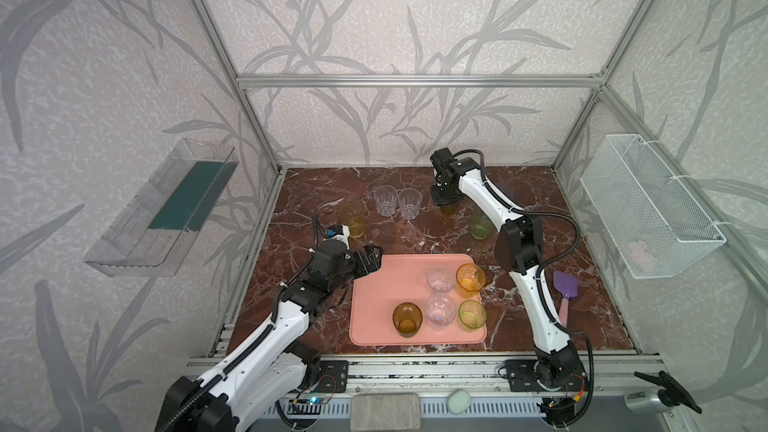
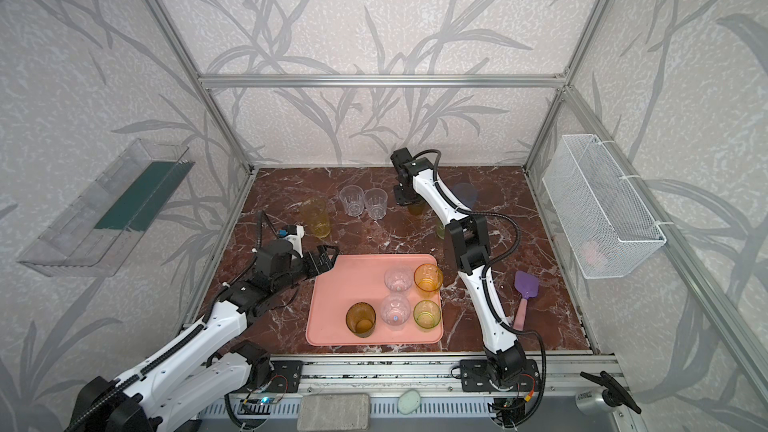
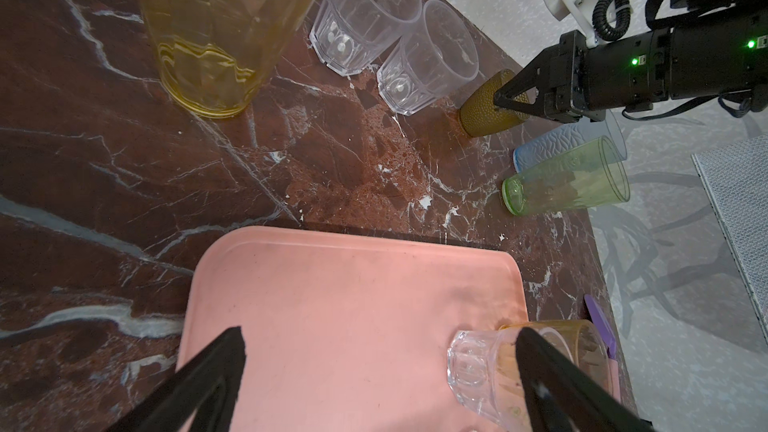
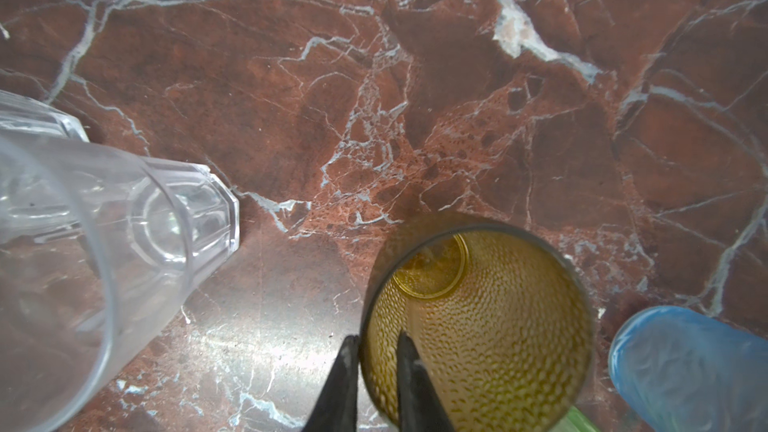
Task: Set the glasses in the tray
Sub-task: 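Lower the right gripper into the second gold dimpled tumbler and grip it, then lift the gold dimpled tumbler with the right gripper and carry it over the tray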
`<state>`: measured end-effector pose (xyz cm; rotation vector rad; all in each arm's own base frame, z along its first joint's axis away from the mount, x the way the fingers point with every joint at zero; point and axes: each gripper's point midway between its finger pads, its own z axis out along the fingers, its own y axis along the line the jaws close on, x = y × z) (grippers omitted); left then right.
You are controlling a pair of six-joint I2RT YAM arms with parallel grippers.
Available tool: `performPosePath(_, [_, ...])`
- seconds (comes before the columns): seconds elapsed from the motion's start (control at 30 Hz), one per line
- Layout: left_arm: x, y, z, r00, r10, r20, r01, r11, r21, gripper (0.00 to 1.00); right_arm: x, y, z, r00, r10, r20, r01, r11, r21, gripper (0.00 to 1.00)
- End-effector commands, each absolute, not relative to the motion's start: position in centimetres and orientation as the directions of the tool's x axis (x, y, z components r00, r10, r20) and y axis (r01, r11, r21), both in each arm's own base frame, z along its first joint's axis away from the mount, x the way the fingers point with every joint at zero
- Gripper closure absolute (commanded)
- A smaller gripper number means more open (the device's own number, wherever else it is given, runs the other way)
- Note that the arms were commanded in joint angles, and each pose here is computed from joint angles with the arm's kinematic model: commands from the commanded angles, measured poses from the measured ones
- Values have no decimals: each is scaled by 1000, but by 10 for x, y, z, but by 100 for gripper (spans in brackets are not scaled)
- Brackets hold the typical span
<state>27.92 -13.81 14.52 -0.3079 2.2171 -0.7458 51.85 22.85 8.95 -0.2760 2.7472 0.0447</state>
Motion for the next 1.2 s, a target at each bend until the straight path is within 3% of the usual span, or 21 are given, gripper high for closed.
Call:
performPosePath(0.0, [287,-138,163,-650,-446,-615,31,793,-608,1,521,225,91,-909,-195,-368,-204,979,-15,83])
performPosePath(0.17, [287,-139,161,-653,-447,-611,27,793,-609,1,520,226,95,-908,-202,-368,-213,977,-9,100])
performPosePath(0.53, [285,-139,164,-649,-457,-608,30,783,-621,1,505,231,124,-902,-204,-381,-234,972,34,100])
performPosePath(1.17, [277,-140,163,-649,-491,-582,31,747,-665,1,451,245,198,-838,-210,-504,-292,952,90,100])
